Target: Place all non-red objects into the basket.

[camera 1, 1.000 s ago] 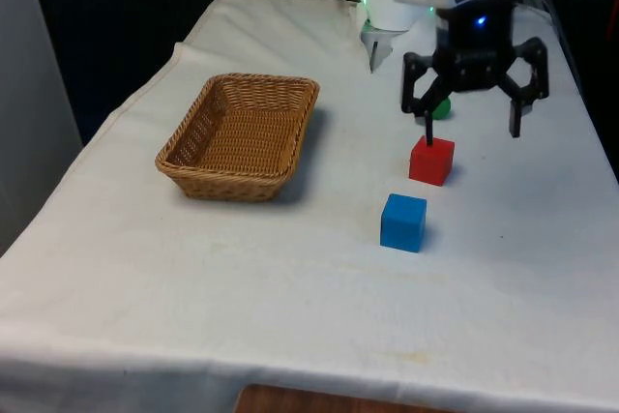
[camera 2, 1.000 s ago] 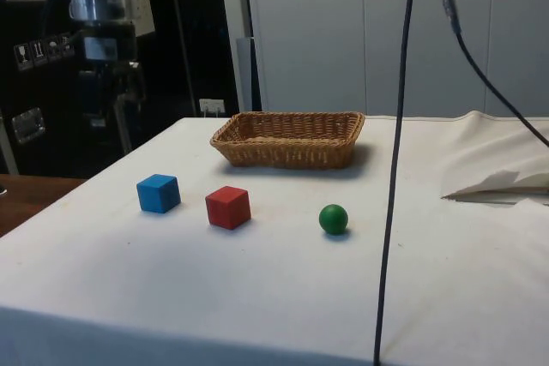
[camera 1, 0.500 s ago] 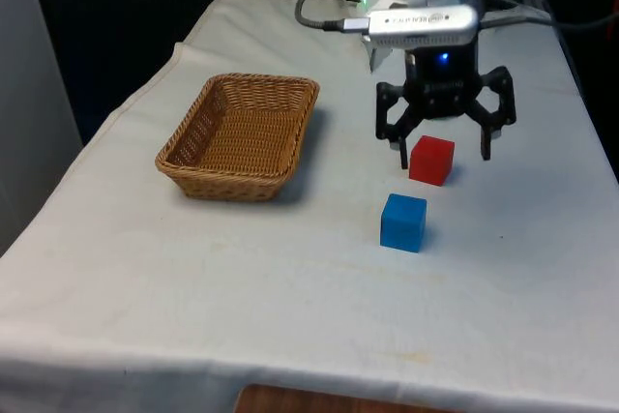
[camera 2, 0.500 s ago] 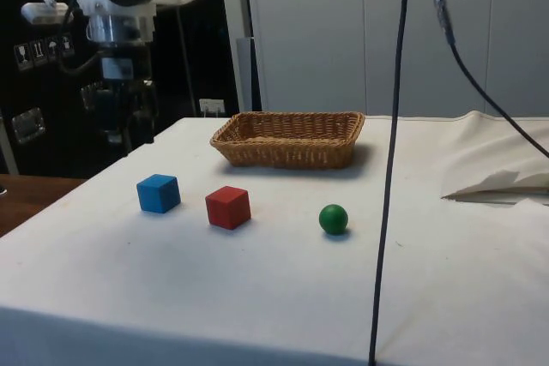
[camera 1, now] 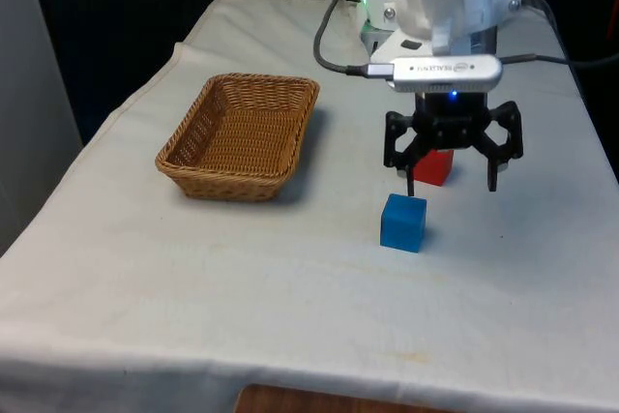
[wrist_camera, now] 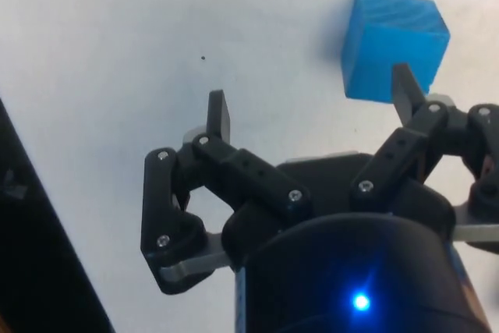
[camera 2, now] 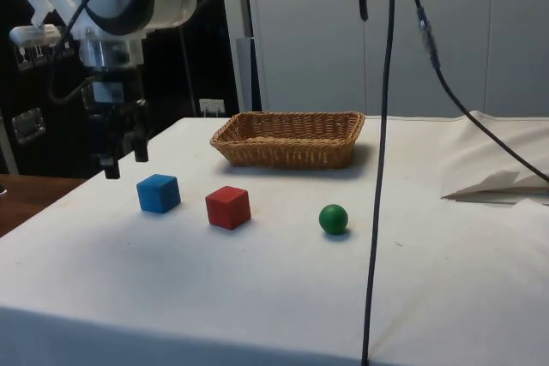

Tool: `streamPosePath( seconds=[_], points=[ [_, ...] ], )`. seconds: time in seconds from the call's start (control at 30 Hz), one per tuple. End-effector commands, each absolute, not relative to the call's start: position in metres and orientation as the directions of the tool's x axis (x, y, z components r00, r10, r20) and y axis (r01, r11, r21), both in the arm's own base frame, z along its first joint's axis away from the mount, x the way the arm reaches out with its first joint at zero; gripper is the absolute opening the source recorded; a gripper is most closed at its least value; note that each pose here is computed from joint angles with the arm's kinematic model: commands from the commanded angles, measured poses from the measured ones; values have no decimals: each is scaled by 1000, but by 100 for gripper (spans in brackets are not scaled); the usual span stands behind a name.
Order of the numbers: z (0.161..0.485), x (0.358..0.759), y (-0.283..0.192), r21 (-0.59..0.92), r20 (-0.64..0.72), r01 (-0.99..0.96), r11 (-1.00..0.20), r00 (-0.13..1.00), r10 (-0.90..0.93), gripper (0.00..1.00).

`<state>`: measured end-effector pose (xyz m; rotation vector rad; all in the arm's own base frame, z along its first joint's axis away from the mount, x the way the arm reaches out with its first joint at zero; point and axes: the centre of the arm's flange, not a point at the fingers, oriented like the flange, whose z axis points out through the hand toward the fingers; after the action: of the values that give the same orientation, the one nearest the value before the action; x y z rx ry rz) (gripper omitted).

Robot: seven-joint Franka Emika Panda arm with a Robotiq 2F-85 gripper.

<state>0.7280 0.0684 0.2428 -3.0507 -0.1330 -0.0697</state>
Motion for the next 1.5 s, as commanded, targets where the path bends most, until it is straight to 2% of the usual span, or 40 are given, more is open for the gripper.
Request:
streamPosePath(
  seconds=[0.0, 0.63, 1.47],
  points=[
    [240, 729, 70, -75, 42, 83, -994, 996, 80, 100],
    [235, 729, 36, -57, 25, 48, -997, 999, 47, 100],
    [211, 727, 27, -51, -3, 2, -999, 1000, 2, 100]
  ],
)
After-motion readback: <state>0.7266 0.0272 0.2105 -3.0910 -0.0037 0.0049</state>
